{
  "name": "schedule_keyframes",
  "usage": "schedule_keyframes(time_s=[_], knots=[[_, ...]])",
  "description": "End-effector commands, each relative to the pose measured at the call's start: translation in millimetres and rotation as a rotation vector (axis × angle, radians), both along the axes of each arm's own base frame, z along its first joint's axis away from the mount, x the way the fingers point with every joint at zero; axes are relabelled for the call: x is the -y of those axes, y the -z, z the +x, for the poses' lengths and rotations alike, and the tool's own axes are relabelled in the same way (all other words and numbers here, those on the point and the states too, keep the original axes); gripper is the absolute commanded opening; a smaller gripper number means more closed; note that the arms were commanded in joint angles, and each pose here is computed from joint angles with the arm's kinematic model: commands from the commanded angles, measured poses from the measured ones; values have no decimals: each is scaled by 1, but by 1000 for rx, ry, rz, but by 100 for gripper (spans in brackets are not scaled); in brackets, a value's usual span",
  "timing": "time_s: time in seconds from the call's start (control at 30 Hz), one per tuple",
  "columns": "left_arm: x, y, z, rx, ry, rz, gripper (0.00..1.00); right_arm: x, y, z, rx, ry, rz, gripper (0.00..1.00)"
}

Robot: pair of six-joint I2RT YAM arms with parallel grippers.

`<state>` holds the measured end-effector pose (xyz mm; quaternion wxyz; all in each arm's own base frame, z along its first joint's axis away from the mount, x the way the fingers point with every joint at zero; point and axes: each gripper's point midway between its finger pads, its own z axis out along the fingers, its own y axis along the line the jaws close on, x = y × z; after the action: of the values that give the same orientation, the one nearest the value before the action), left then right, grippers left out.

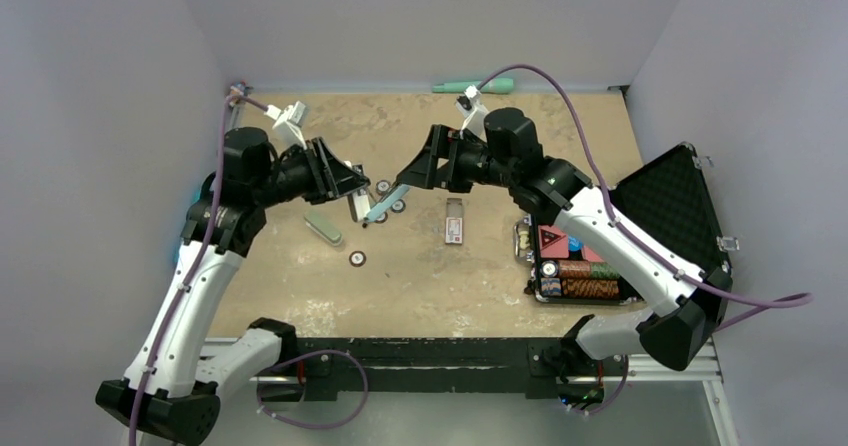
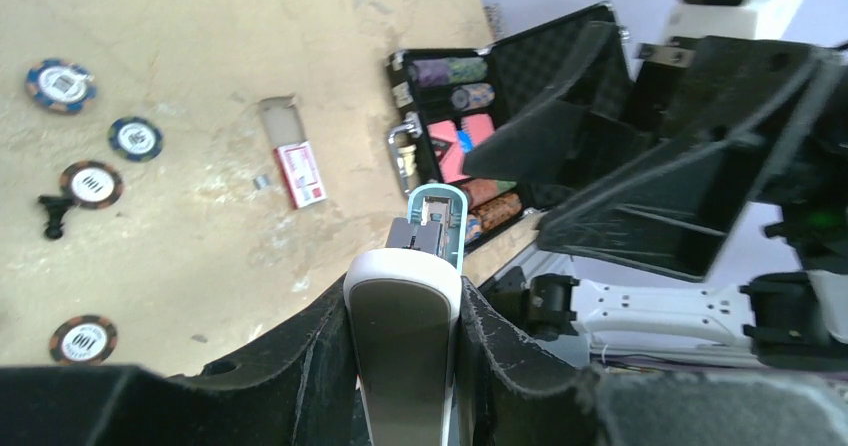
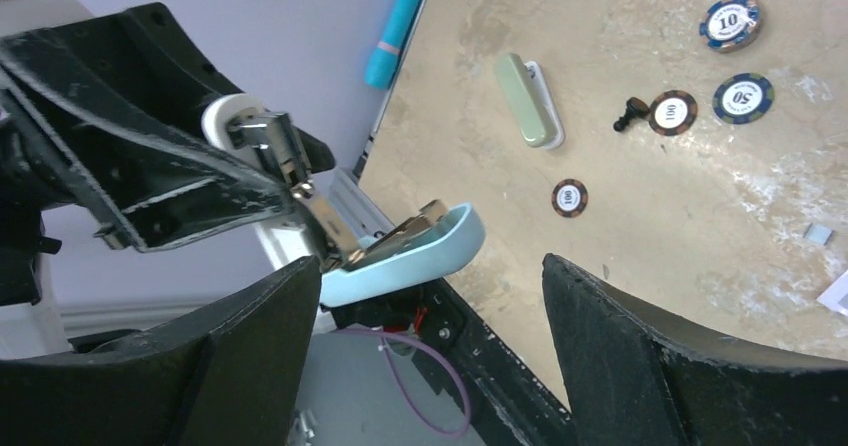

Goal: Unload the staples from the stapler

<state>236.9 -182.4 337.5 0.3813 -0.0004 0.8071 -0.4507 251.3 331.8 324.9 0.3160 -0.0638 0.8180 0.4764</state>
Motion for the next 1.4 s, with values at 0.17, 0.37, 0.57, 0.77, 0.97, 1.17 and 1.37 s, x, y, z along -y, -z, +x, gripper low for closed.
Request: schedule_keyframes(time_s=[0.17,0.37,0.57,0.77,0.97,1.17,1.37], knots=[[-4,76,15,-130,-35,158,0,4,-2,9,27,47,-31,53],[6,115,20,-209,-49,297,0,-1,46,21,-68,71,-125,0],[14,150,25,-306,-72,324,0,-6,108,25,-187,51,-249,0],[22,171,34,-351,-88,302,0,-8,134,37,-224,69,-323,0],[32,183,43,-367,-85,265,0,-23,155,41,-246,10,-332,0],[35,193,50,-403,-91,280,0,-33,176,45,-275,-36,-355,0],[41,196,55,-419,-67,286,0,-33,189,47,-289,-39,-379,0]])
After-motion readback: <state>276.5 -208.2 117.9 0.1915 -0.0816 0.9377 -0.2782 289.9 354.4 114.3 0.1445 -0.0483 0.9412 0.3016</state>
